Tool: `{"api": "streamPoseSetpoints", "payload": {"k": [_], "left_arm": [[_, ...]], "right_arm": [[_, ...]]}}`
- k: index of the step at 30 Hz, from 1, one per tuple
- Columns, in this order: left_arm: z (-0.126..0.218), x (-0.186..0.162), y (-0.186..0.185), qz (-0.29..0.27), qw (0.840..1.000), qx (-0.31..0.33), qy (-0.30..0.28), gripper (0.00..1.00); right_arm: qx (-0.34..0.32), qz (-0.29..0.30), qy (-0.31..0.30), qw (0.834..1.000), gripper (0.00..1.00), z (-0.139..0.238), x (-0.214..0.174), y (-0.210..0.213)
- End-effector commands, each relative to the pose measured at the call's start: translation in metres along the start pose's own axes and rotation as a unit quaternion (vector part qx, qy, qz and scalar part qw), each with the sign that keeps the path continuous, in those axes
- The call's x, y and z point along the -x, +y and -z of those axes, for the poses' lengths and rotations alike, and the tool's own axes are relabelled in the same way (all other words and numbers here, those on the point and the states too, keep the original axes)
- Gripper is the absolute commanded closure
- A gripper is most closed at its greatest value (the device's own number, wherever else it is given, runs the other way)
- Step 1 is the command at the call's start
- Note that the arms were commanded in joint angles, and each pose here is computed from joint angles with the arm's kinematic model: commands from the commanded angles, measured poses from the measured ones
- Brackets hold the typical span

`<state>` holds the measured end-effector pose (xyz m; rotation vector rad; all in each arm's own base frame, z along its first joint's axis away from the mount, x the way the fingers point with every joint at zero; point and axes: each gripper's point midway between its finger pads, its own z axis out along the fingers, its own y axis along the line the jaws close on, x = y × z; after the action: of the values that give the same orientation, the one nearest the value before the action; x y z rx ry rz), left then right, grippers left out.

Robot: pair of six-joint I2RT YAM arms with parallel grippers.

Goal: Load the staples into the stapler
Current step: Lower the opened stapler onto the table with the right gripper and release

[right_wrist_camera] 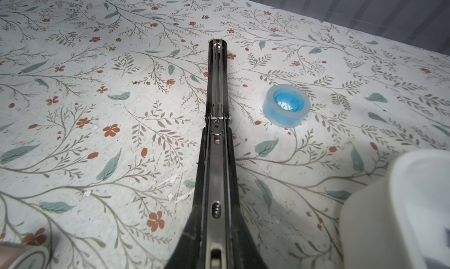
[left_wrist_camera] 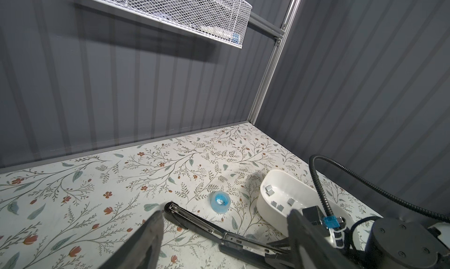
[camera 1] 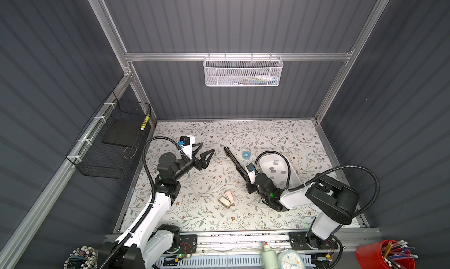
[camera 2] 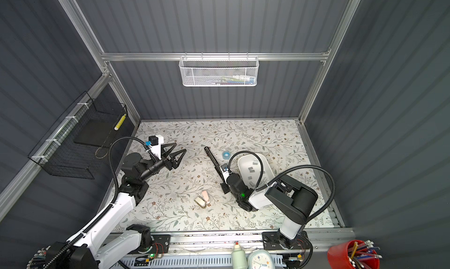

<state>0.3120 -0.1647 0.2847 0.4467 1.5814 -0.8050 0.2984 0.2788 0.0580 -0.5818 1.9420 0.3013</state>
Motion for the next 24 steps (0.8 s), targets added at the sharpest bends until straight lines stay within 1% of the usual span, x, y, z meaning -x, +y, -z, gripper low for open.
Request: {"api": "streamPoseSetpoints", "payload": {"k": [1, 4, 5, 8, 9, 11, 13, 15, 17, 18, 20, 21, 23, 24], "left_arm": [[-0.002, 0.011, 0.0, -0.009, 1.0, 0.003, -0.007, 0.19], [-0.004, 0.008, 0.003, -0.005, 1.0, 0.007, 0.0, 0.18], [-0.005, 0.008, 0.004, -0.004, 1.0, 0.009, 0.001, 0.18], [-0.004, 0.004, 0.009, -0.001, 1.0, 0.025, 0.008, 0.16], [-0.004, 0.004, 0.012, -0.002, 0.999, 0.031, 0.009, 0.15], [-0.003, 0.001, 0.017, 0.002, 0.999, 0.046, 0.013, 0.13], [-0.003, -0.002, 0.025, 0.013, 0.997, 0.071, 0.022, 0.06], [-0.002, -0.003, 0.029, 0.014, 0.996, 0.082, 0.033, 0.01], [-0.002, 0.0, 0.029, 0.012, 0.996, 0.086, 0.038, 0.0], [-0.002, 0.003, 0.029, 0.012, 0.995, 0.089, 0.038, 0.0], [0.002, 0.01, 0.032, 0.016, 0.993, 0.106, 0.038, 0.0], [0.004, 0.012, 0.034, 0.021, 0.992, 0.117, 0.041, 0.0], [0.011, 0.022, 0.043, 0.03, 0.985, 0.161, 0.046, 0.0], [0.014, 0.026, 0.044, 0.03, 0.984, 0.168, 0.044, 0.0]], "right_arm": [[0.007, -0.014, -0.022, 1.0, 0.81, -0.005, 0.017, 0.004], [0.012, -0.014, -0.018, 1.0, 0.76, -0.008, 0.016, 0.007], [0.014, -0.014, -0.017, 1.0, 0.72, -0.008, 0.016, 0.008], [0.008, -0.018, -0.017, 1.0, 0.56, -0.008, 0.019, 0.006], [0.006, -0.02, -0.019, 1.0, 0.53, -0.006, 0.021, 0.005], [0.006, -0.02, -0.022, 1.0, 0.48, -0.004, 0.025, 0.005], [0.006, -0.015, -0.024, 1.0, 0.47, -0.002, 0.031, 0.005], [0.003, -0.006, -0.032, 0.999, 0.45, 0.003, 0.04, 0.004], [-0.002, 0.005, -0.047, 0.999, 0.43, 0.012, 0.054, 0.002], [-0.004, 0.01, -0.056, 0.998, 0.4, 0.016, 0.062, 0.001], [-0.007, 0.01, -0.076, 0.997, 0.31, 0.029, 0.081, -0.002], [-0.006, 0.009, -0.082, 0.997, 0.28, 0.034, 0.089, -0.003], [0.0, 0.004, -0.083, 0.997, 0.24, 0.045, 0.105, -0.003], [0.001, -0.003, -0.08, 0.997, 0.21, 0.049, 0.11, -0.004]]}}
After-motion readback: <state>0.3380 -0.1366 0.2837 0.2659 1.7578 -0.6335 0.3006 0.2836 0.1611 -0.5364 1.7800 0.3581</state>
